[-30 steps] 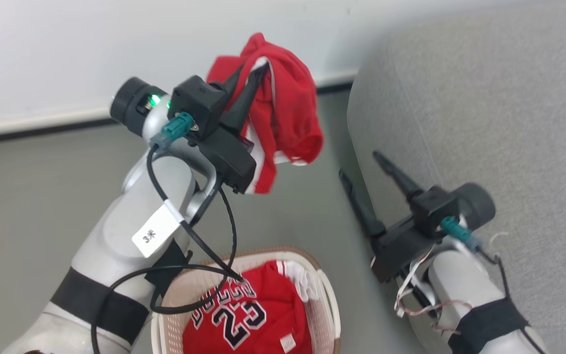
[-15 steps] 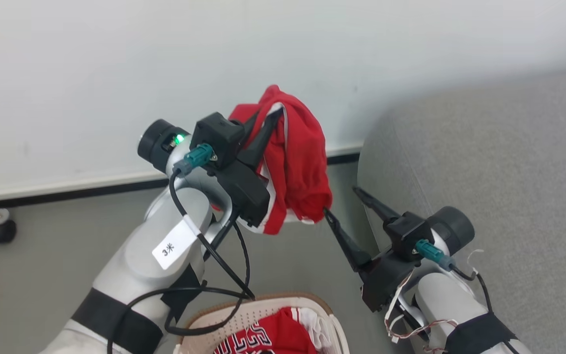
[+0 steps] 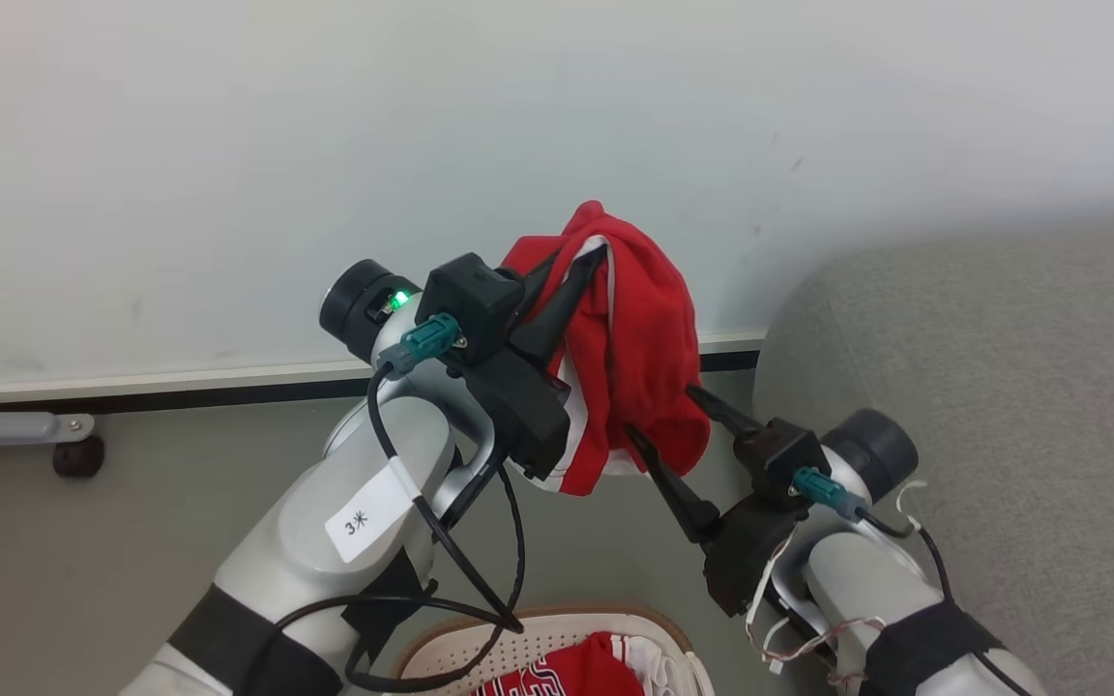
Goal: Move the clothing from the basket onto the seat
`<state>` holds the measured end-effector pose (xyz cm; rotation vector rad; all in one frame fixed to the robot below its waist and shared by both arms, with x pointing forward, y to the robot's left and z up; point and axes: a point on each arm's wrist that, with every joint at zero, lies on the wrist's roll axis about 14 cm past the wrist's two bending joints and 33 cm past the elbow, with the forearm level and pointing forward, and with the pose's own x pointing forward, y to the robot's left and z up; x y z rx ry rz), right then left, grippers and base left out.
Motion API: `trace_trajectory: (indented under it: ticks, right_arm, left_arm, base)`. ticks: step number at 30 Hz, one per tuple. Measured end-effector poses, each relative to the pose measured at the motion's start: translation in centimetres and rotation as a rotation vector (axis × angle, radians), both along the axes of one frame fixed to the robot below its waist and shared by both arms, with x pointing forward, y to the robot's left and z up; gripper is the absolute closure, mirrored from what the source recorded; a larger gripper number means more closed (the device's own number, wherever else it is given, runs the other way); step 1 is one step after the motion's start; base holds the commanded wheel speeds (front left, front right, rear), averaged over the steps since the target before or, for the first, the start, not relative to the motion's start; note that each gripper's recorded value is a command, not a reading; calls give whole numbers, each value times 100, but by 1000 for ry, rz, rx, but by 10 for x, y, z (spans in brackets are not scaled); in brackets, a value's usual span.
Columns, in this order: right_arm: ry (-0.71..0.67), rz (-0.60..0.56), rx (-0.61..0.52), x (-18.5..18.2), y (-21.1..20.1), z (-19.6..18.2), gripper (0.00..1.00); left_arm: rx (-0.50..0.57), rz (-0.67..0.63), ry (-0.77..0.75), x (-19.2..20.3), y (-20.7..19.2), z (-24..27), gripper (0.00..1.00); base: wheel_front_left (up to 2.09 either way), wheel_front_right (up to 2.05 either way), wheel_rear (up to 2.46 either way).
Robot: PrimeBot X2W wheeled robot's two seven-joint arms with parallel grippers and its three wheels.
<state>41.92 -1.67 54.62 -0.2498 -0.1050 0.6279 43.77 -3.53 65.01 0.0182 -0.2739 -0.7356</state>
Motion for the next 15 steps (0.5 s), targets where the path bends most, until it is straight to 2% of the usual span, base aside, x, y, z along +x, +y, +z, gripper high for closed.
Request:
trace_trajectory:
  ticks: [10, 11, 12, 13, 15]
  right_arm:
    - [-31, 63, -31, 14, 24, 18, 0]
    - [-32, 70, -29, 14, 27, 19, 17]
    - [-32, 77, -31, 13, 29, 19, 79]
    - [-30, 82, -32, 12, 30, 18, 100]
    - [-30, 93, -39, 10, 33, 17, 100]
  left_arm:
    - [-11, -2, 14, -8, 6, -5, 100]
    - [-11, -1, 20, -9, 6, -7, 100]
    - [-12, 0, 24, -9, 6, -8, 100]
    - [-12, 0, 28, -9, 7, -9, 100]
    - [-20, 1, 40, -9, 7, -13, 100]
  base:
    - [0, 0, 0]
    - [0, 0, 0]
    - [0, 0, 0]
    - [0, 0, 0]
    - [0, 0, 0]
